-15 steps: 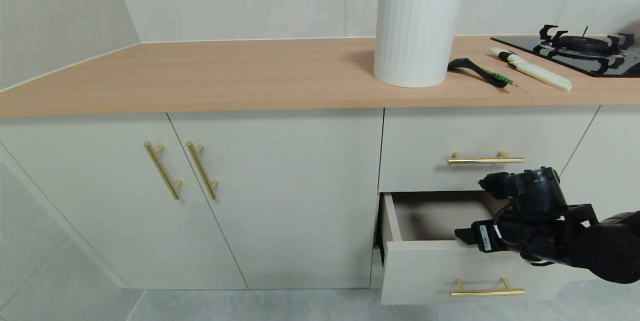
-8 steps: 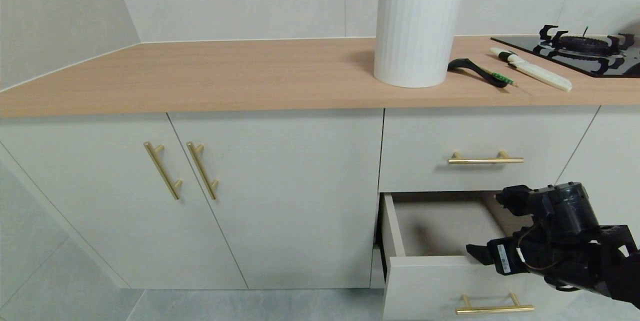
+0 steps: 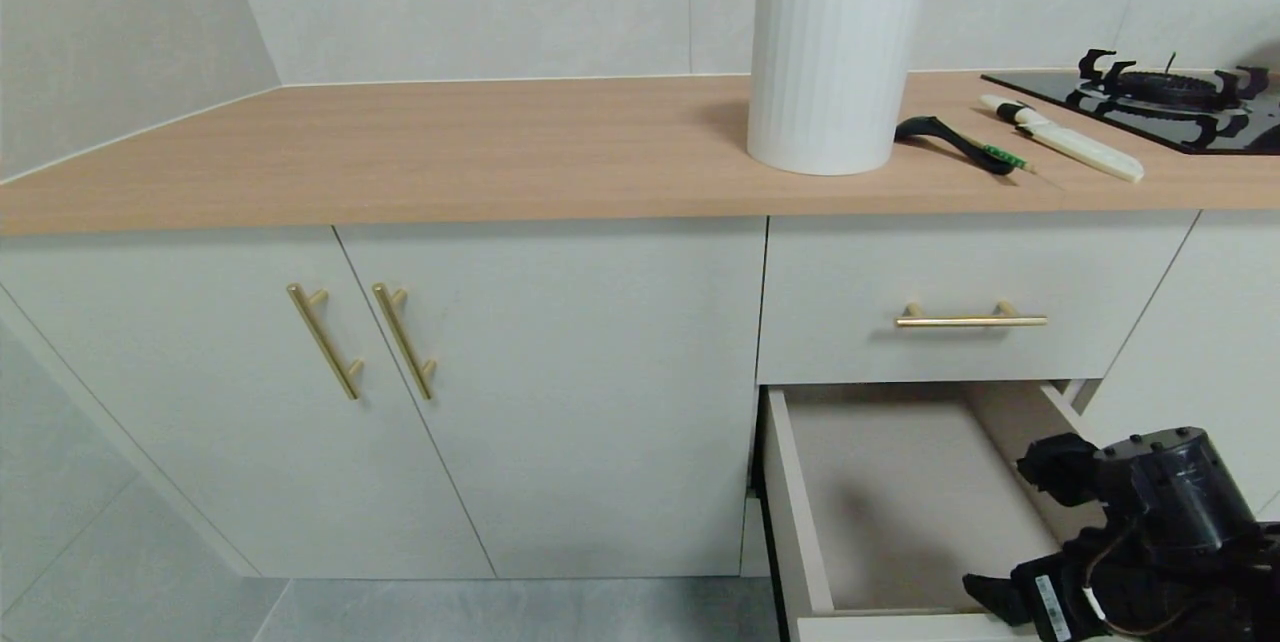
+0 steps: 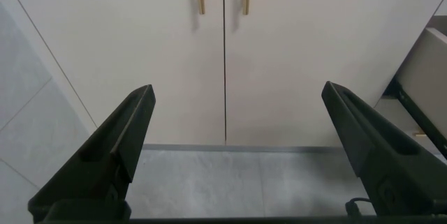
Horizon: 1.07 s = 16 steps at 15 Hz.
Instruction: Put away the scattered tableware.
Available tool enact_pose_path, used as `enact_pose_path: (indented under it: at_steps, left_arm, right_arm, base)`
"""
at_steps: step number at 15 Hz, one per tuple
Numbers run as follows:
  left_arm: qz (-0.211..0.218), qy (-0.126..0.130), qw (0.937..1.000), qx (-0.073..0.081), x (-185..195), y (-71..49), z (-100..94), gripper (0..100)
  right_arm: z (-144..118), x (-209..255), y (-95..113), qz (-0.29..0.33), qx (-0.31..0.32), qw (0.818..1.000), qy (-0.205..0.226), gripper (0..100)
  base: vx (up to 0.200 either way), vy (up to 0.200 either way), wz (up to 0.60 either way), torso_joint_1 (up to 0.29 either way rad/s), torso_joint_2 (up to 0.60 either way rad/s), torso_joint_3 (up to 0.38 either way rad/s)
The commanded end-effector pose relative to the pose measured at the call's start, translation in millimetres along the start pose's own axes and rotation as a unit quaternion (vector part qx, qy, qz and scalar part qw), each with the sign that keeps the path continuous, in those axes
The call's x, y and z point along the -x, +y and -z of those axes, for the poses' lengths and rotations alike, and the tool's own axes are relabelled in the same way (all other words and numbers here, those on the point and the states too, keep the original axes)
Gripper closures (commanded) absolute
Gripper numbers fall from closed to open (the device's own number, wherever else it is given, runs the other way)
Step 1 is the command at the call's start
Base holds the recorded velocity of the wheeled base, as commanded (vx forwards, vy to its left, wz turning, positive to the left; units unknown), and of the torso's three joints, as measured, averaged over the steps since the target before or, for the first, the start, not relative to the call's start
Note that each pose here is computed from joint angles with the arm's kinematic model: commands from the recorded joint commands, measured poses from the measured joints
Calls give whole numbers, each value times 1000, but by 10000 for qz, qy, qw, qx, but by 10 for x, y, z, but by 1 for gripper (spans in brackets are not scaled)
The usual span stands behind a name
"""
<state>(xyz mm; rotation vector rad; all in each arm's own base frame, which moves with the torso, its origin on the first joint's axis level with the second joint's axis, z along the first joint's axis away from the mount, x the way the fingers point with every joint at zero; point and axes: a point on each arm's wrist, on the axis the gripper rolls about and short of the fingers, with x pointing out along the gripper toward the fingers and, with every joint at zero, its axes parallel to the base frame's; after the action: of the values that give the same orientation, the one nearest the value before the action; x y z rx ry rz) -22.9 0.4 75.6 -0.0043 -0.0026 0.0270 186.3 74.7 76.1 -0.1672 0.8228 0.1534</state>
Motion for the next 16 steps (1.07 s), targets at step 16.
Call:
enact_pose_path:
  at_steps: [16]
  left_arm:
    - [-3,5,10000,2,-1,0,-1,0]
  right_arm:
    - [26,654,20,-339,197,9989,-258,0]
  base:
    - [0,0,0,0,0,0]
